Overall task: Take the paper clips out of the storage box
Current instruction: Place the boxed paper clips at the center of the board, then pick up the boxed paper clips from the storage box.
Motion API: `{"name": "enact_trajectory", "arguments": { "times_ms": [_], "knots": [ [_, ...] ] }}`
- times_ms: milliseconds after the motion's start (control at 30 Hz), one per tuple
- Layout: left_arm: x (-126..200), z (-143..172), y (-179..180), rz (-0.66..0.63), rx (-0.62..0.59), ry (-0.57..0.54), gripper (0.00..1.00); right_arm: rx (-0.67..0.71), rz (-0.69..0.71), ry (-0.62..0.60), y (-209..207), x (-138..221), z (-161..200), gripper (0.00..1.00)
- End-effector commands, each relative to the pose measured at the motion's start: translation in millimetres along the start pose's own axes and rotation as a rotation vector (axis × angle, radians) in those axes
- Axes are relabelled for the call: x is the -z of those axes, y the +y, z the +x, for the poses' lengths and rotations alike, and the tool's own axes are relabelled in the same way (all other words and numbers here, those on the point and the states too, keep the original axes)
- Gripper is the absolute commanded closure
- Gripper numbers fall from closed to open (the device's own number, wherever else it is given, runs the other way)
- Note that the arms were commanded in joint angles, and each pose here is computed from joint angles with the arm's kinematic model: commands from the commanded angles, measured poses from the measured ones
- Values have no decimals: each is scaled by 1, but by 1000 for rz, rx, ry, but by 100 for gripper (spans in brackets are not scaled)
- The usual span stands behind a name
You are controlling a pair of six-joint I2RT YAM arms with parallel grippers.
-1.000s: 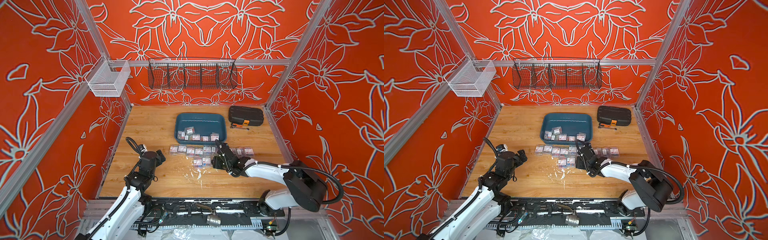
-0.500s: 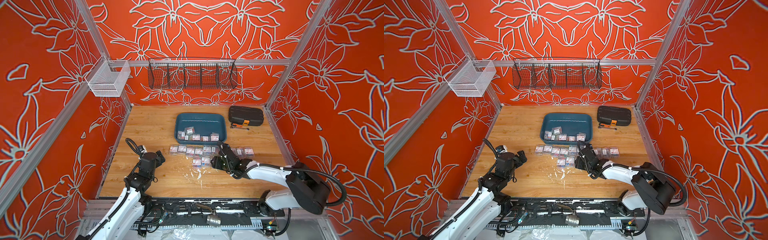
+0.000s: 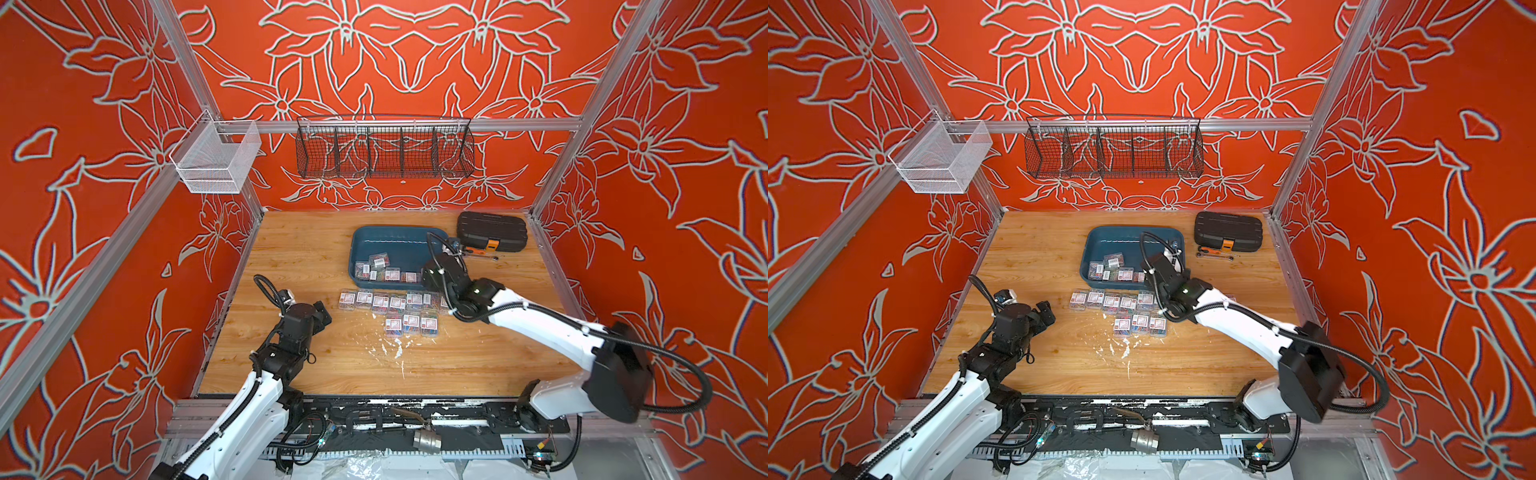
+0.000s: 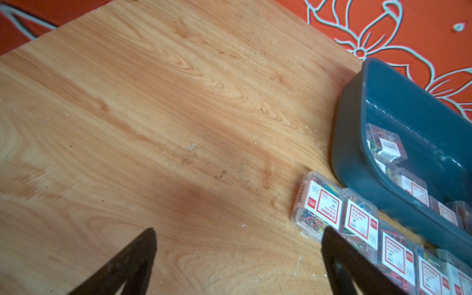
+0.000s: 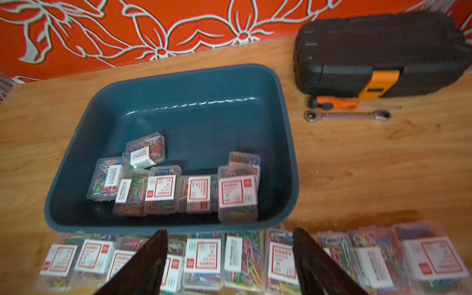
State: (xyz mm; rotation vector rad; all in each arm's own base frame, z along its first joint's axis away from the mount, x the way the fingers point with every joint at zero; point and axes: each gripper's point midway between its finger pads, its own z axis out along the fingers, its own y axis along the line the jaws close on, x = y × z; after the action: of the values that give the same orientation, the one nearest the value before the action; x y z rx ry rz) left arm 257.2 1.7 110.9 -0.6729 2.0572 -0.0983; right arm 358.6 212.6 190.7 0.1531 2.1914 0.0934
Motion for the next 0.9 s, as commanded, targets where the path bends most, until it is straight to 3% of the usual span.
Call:
{"name": "enact_trajectory", "arguments": {
  "times_ms": [0,167,333,867],
  "knots": [
    [1,-5,1,-3,16,-21,2,187,117,81,-4,-20,5,22],
    [1,-5,2,-6,21,-23,2,272,153,249,2,-56,26,24],
    [1,-5,2,-7,22,-23,2,235,144,366,-8,-81,47,26],
    [1,-5,3,-12,24,-24,2,192,75,509,3,-125,80,28]
  ]
}}
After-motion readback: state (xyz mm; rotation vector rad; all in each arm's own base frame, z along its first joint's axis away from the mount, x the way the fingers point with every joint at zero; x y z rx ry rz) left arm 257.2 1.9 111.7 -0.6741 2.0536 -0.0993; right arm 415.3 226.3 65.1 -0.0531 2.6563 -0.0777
